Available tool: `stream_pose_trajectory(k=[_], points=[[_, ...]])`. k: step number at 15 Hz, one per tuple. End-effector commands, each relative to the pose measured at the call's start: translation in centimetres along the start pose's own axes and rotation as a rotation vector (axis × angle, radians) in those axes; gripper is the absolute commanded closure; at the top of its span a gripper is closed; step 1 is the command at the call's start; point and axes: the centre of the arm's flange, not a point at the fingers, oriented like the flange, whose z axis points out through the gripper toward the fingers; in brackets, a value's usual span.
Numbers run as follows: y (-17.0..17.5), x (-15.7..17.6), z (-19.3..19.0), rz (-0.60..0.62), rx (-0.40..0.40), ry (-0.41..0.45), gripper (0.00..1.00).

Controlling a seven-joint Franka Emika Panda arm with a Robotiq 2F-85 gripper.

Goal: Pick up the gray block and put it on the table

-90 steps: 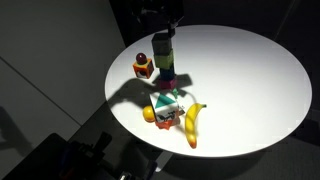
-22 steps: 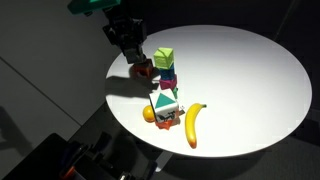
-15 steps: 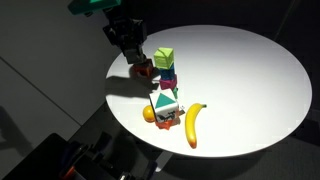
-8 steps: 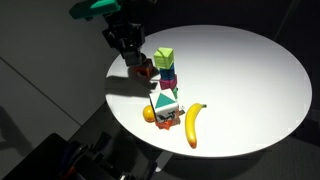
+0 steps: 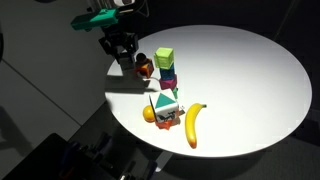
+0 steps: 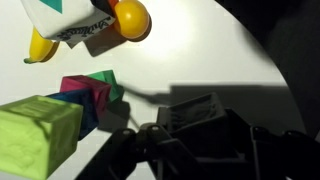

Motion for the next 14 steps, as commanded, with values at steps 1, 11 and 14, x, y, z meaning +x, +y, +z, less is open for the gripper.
stream_pose_trajectory(k=[1,11,14], points=[[-1.4,1.9,0.7,-0.031,-0.023,0.0,0.66],[-4.5,4.2,4.3,-0.094,-0.025,-0.003,0.66],[-5.2,4.6,5.0,-0.106,-0.022,-0.003,0.66]])
